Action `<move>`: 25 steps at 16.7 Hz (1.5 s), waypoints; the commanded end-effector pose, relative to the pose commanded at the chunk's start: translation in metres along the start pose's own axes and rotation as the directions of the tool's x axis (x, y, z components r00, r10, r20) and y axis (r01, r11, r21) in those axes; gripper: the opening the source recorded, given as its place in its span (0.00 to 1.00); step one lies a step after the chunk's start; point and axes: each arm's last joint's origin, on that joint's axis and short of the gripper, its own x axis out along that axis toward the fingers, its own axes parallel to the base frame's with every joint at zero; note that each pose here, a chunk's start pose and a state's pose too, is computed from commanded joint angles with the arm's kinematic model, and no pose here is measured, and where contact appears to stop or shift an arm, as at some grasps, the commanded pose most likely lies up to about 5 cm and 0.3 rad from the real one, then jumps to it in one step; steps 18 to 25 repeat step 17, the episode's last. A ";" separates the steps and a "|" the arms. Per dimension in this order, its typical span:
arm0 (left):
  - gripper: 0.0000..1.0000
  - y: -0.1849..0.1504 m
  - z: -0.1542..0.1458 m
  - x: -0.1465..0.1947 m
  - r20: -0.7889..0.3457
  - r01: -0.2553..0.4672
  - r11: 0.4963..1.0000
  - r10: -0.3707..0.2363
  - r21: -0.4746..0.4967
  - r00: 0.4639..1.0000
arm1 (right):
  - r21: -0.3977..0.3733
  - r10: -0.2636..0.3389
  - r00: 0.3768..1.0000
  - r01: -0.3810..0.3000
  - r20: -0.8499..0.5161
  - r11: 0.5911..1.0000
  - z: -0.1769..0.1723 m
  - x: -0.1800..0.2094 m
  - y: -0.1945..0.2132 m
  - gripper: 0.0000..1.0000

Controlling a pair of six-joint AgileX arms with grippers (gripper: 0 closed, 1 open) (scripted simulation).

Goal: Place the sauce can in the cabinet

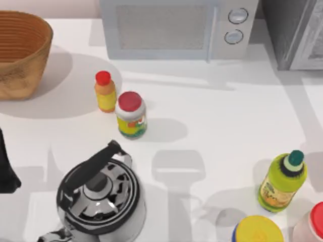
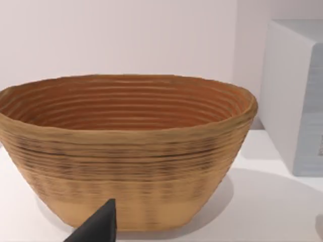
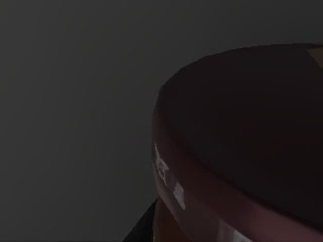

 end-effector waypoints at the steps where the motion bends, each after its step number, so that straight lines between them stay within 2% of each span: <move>1: 1.00 0.000 0.000 0.000 0.000 0.000 1.000 0.000 0.000 1.000 | 0.000 0.000 1.000 0.000 0.000 1.000 0.000 0.000 0.000 0.23; 11: 1.00 0.000 0.000 0.000 0.000 0.000 1.000 0.000 0.000 1.000 | 0.000 0.000 1.000 0.000 0.000 1.000 0.000 0.000 0.000 0.98; 25: 1.00 0.000 0.000 0.000 0.000 0.000 1.000 0.000 0.000 1.000 | 0.000 0.000 1.000 0.000 0.000 1.000 0.000 0.000 0.000 1.00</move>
